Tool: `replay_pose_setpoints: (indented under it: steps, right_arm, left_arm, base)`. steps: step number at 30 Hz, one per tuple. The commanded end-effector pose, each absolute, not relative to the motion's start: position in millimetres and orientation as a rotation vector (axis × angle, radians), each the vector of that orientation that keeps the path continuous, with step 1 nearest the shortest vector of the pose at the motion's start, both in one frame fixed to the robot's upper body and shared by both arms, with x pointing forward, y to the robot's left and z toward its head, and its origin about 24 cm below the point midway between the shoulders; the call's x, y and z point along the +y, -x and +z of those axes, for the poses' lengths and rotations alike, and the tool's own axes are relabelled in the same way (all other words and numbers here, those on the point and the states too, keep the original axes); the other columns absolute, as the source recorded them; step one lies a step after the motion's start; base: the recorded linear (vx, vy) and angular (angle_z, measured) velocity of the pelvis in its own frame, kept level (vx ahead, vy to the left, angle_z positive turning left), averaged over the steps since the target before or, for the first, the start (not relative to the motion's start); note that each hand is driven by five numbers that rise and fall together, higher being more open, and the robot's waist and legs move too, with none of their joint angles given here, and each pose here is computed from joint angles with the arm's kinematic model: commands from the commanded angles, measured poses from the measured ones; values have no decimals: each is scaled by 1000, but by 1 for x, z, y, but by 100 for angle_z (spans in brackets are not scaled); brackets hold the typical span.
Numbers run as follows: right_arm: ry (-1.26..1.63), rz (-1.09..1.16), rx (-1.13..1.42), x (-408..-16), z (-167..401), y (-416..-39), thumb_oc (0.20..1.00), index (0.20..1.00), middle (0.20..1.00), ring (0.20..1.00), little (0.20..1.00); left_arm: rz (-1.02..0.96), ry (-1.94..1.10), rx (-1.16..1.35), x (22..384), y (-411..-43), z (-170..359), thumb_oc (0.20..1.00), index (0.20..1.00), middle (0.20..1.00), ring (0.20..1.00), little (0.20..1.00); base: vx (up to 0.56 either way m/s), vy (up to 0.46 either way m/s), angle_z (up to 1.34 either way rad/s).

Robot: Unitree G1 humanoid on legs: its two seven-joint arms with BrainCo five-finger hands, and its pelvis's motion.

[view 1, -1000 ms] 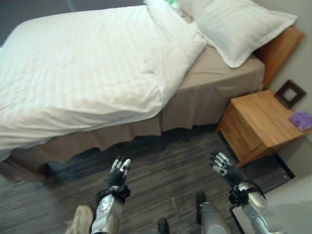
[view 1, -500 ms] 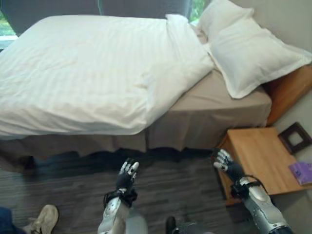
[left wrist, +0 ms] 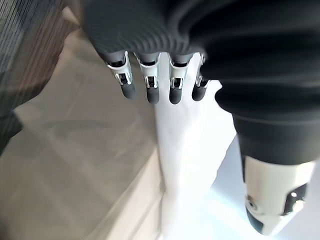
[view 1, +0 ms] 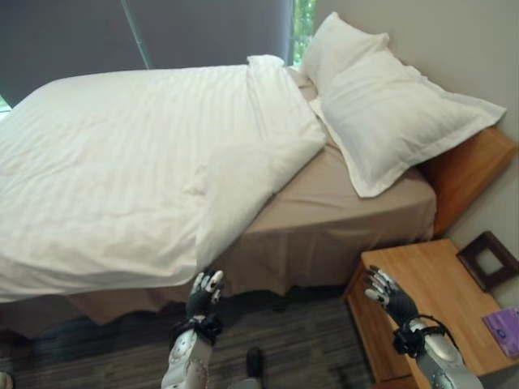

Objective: Making the bed.

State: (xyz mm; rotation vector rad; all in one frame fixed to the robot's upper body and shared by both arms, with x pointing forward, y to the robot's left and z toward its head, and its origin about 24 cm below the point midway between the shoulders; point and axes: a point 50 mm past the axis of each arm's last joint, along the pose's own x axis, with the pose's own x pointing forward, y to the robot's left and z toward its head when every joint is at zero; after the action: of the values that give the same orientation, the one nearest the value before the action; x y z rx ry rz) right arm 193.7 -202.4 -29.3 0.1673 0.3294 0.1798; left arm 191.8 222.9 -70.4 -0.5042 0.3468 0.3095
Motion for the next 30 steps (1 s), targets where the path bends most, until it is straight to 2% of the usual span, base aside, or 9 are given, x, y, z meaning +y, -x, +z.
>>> replay_pose_setpoints:
  steps: [1,5,9,11,18,23,25,27,30]
  right_arm:
    - [-183,223,158,-190,-2,-217,1000,1000,1000,1000,1000]
    - [-160,297,134,-172,5,-227,1000,1000,1000,1000,1000]
    - [-155,283,159,-178,0,-222,1000,1000,1000,1000,1000]
    - [-149,274,182,-183,-5,-219,1000,1000,1000,1000,1000]
    - [-69,387,161,-176,5,-230,1000,1000,1000,1000,1000]
    - [-53,402,170,-176,4,-231,1000,1000,1000,1000,1000]
    - [-36,421,224,-181,-3,-225,1000,1000,1000,1000,1000]
    - [-38,436,251,-182,-7,-219,1000,1000,1000,1000,1000]
    - [-66,460,290,-180,-14,-207,1000,1000,1000,1000,1000]
  left_arm:
    - [298,445,144,242,-226,-31,1000,1000,1000,1000,1000]
    - [300,366,61,253,-240,-8,1000,1000,1000,1000,1000]
    - [171,291,-76,243,-250,31,1000,1000,1000,1000,1000]
    - [128,152,-125,250,-258,49,1000,1000,1000,1000,1000]
    - [-74,185,-318,234,-266,99,1000,1000,1000,1000,1000]
    - [-81,188,-361,237,-271,113,1000,1000,1000,1000,1000]
    - [15,-116,-348,266,-290,138,1000,1000,1000,1000,1000]
    - [98,-281,-318,289,-302,152,1000,1000,1000,1000,1000]
    - [228,-346,-291,322,-315,171,1000,1000,1000,1000,1000]
  base:
    - [117,243,-11]
    - [105,233,-47]
    - [169,121,-16]
    - [189,18,15]
    - [106,-29,28]
    - [69,-21,17]
    - [105,-23,2]
    - [93,-18,-1]
    - [72,-8,0]
